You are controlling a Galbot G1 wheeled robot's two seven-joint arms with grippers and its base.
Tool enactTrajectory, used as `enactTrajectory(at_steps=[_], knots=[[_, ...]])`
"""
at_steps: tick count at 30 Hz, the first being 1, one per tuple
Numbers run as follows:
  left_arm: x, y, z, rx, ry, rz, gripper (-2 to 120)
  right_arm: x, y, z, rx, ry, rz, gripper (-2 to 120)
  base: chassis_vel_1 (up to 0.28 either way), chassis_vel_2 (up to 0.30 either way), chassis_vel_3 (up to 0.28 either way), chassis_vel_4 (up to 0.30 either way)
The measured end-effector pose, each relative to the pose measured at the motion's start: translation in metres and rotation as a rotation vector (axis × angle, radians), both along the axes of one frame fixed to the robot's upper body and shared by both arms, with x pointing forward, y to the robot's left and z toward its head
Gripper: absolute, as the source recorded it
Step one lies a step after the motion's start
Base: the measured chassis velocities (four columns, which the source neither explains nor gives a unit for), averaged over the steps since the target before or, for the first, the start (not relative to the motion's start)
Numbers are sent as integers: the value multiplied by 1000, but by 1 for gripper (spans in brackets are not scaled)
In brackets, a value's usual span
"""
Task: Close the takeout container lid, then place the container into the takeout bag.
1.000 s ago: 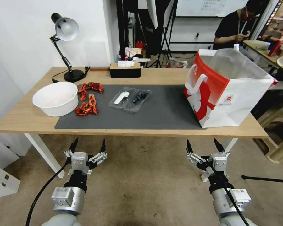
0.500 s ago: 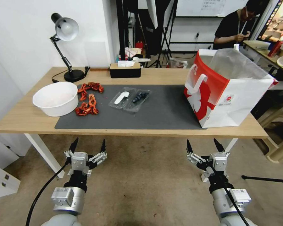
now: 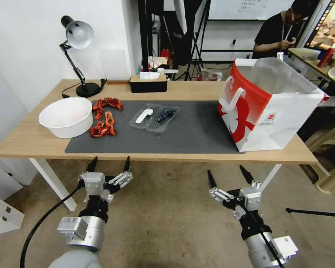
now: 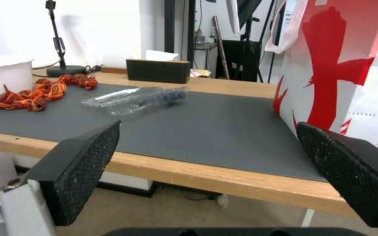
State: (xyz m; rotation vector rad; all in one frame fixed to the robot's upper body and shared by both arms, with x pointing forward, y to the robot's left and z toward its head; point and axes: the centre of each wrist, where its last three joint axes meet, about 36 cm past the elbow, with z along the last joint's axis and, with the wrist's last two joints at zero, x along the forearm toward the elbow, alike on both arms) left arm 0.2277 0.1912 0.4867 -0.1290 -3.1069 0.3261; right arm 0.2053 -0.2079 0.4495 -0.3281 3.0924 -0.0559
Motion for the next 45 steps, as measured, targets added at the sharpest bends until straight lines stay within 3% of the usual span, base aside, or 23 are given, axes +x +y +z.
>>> enactTrajectory(at_steps=[24,36,45], knots=[[6,5,-20,26,52,-11,100,18,-7,-8,-1,25,-21,100,0,0,0,0],[9,12,-34,52,74,12,100,100,-10,-10,69,30,42,100,0,0,0,0],[12,18,-44,73,89,38,100,177,29,-13,94,74,117,100,0,0,0,0]])
